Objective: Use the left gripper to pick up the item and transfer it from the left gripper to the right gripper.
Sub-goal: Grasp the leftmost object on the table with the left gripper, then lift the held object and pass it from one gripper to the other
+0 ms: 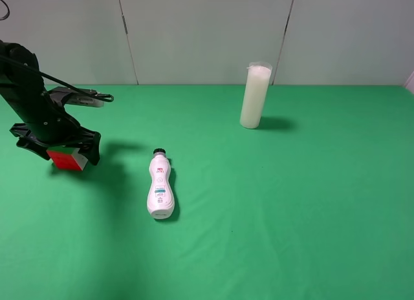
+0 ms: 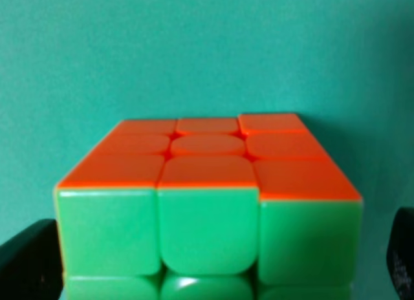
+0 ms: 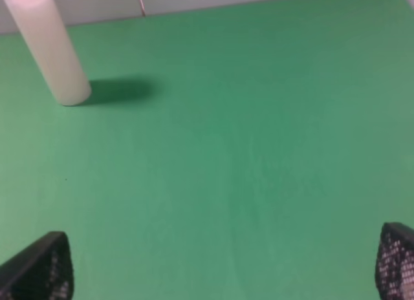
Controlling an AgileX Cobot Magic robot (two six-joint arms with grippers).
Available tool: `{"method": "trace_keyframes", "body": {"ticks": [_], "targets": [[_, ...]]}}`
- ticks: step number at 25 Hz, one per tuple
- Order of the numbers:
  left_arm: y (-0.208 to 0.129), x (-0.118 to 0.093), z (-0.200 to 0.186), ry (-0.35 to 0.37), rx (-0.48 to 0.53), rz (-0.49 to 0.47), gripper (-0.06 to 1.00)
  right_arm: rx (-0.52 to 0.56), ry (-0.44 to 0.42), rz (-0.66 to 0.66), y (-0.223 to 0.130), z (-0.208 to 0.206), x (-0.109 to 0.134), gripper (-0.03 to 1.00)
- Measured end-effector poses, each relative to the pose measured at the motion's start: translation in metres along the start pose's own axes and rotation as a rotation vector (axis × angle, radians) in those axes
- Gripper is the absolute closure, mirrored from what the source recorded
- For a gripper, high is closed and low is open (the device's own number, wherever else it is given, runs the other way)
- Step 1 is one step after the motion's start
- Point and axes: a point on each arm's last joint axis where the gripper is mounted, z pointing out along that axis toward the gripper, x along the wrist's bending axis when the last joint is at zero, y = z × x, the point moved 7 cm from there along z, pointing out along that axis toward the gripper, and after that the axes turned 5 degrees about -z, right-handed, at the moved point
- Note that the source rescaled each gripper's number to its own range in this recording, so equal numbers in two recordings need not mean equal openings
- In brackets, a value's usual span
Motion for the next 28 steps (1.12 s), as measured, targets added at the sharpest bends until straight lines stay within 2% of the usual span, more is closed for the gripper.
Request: {"method": "trace_keyframes", "body": {"ticks": [2,4,7,10,11,28], "targets": [[0.0000,0.0005,0.0000,0.003,0.000,0.004,0.05,0.000,0.000,0.000,0.0000,0.0000,0.0000,-0.03],[0.0000,0.0007,0.0000,0.004,0.000,0.006,0.20,0.000,0.000,0.000,0.0000,0.0000,0.0000,-0.03],[0.0000,0.0007,0.0000,0.004,0.000,0.005,0.50,0.000,0.000,0.000,0.0000,0.0000,0.0000,-0.03],[0.0000,0.0008,0.0000,0.005,0.000,0.007,0.89,0.000,0.000,0.000,0.0000,0.0000,0.0000,-0.03],[0.0000,0.0008,0.0000,0.005,0.000,0.007,0.94,0.000,0.000,0.000,0.0000,0.0000,0.0000,-0.03],[0.0060,0.0005,-0.0001,0.003,-0.037,0.008,0.94,0.000,0.000,0.000,0.0000,0.0000,0.0000,-0.03]]}}
